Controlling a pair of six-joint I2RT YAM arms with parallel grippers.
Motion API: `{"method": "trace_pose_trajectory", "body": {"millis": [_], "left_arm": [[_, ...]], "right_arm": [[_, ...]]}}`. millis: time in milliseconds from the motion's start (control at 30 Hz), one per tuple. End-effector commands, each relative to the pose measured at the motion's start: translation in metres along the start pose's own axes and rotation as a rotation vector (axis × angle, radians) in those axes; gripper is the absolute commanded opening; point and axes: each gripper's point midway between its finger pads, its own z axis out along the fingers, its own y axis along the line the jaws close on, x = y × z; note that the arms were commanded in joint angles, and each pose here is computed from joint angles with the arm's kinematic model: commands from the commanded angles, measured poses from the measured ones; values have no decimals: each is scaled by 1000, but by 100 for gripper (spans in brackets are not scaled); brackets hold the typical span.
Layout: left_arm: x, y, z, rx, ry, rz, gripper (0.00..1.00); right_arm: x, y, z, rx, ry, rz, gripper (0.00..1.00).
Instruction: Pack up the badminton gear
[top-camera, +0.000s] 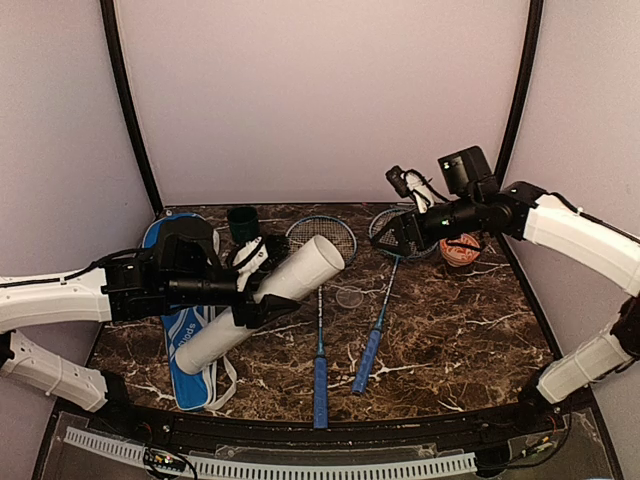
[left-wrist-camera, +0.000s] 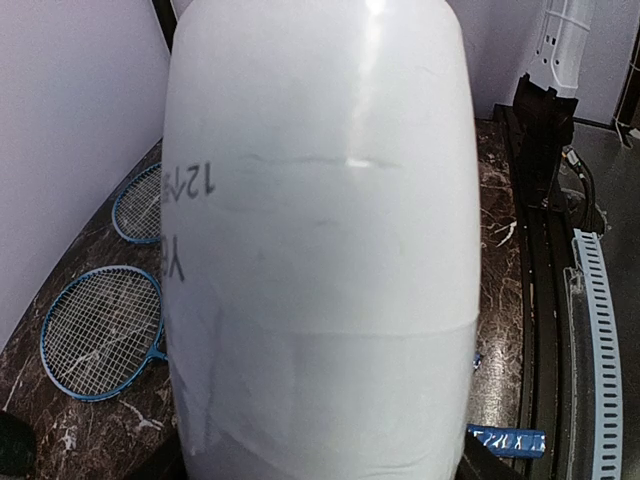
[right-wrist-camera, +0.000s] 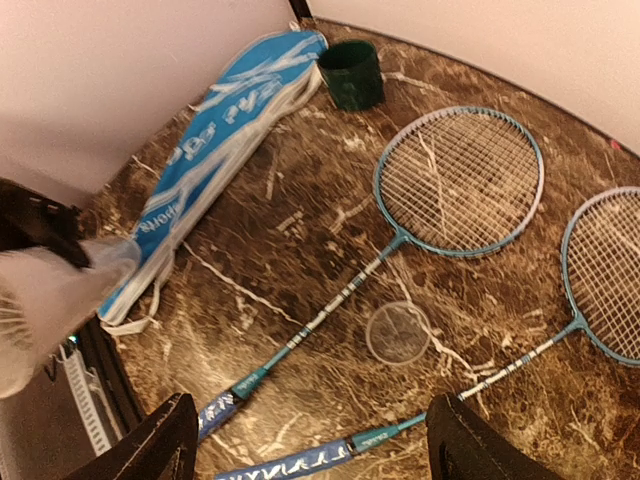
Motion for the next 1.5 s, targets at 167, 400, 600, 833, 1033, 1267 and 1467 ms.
{"method": "trace_pose_trajectory", "body": {"millis": [167,400,600,833,1033,1267,1467], "left_arm": [[5,6,-14,-57,10,-43,40],[11,5,-17,-61,18,-58,40],[10,5,-19,-63,16,-52,40],[12,4,-17,-57,19,-45,40],[12,5,-14,-57,17,-37,40],[13,4,-13,-52,21,-30,40],[13,4,-13,-55,19,-32,40]], "right_arm": [[39,-36,87,135,174,-113,66],[73,-42,145,131,300,-141,57],[95,-49,176,143,385,-159,51],[112,-58,196,167,453,-161,45],[135,-56,204,154,522,-168,39],[148,-59,208,165,563,-167,30],[154,-61,205,176,586,-171,16]]}}
